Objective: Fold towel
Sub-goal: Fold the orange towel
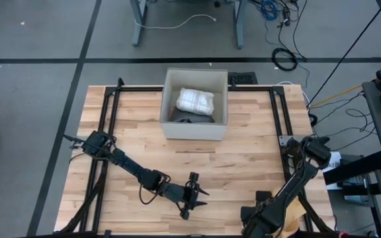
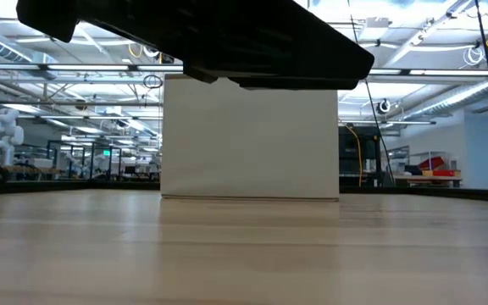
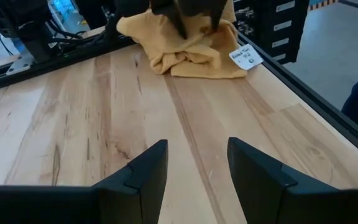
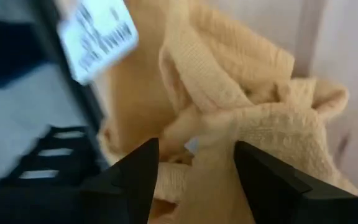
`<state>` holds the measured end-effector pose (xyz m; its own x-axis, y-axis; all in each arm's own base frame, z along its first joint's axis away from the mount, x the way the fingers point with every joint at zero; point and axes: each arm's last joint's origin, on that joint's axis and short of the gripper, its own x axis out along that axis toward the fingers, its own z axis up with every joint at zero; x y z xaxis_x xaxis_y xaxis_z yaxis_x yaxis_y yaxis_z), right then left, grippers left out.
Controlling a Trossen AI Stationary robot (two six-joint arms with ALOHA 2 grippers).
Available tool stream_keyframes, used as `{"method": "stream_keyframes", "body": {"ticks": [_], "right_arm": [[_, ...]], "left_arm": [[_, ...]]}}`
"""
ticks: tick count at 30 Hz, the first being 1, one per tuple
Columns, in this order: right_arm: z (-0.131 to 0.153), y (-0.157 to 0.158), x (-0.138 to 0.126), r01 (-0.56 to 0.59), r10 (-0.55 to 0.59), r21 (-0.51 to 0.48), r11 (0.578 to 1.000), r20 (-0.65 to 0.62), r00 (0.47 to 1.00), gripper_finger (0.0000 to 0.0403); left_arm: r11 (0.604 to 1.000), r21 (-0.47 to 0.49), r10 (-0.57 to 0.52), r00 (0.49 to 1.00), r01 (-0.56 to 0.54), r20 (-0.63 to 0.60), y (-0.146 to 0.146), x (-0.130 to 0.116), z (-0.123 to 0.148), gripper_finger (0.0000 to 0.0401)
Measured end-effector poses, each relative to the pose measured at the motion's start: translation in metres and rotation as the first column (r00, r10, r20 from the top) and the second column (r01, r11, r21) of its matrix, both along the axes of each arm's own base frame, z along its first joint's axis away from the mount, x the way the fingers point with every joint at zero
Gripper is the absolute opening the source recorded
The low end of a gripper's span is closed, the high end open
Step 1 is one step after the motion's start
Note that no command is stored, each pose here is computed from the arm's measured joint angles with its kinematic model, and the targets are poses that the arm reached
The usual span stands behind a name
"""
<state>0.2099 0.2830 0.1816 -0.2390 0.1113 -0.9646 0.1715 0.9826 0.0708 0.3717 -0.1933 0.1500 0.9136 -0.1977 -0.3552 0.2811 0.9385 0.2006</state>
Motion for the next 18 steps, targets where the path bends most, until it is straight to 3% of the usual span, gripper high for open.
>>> {"method": "stream_keyframes", "body": {"ticks": [6,10,15,18], "right_arm": [[-0.0119,0.0003,-0.0117,-0.041,0.032,-0.109,0.993,-0.082,0.996,0.0180],[-0.0122,-0.0005,-0.0110,-0.046,0.039,-0.137,0.990,-0.050,0.998,0.0121],[-0.0128,0.0019,-0.0090,-0.089,0.087,-0.104,0.991,-0.023,0.996,0.0029],[-0.0116,0.0019,-0.0078,-0.103,0.104,-0.111,0.989,0.011,0.994,0.0009]], "left_arm": [[1.000,0.001,0.000,1.000,0.000,-0.001,0.0000,-0.0001,-0.0001,0.0174],[1.000,0.002,0.000,1.000,0.000,-0.001,0.0000,-0.0001,-0.0001,0.0174],[1.000,0.001,0.002,1.000,-0.002,-0.002,0.0008,0.0003,-0.0001,0.0174],[1.000,0.002,0.002,1.000,-0.002,-0.001,0.0008,0.0003,-0.0001,0.0174]]}}
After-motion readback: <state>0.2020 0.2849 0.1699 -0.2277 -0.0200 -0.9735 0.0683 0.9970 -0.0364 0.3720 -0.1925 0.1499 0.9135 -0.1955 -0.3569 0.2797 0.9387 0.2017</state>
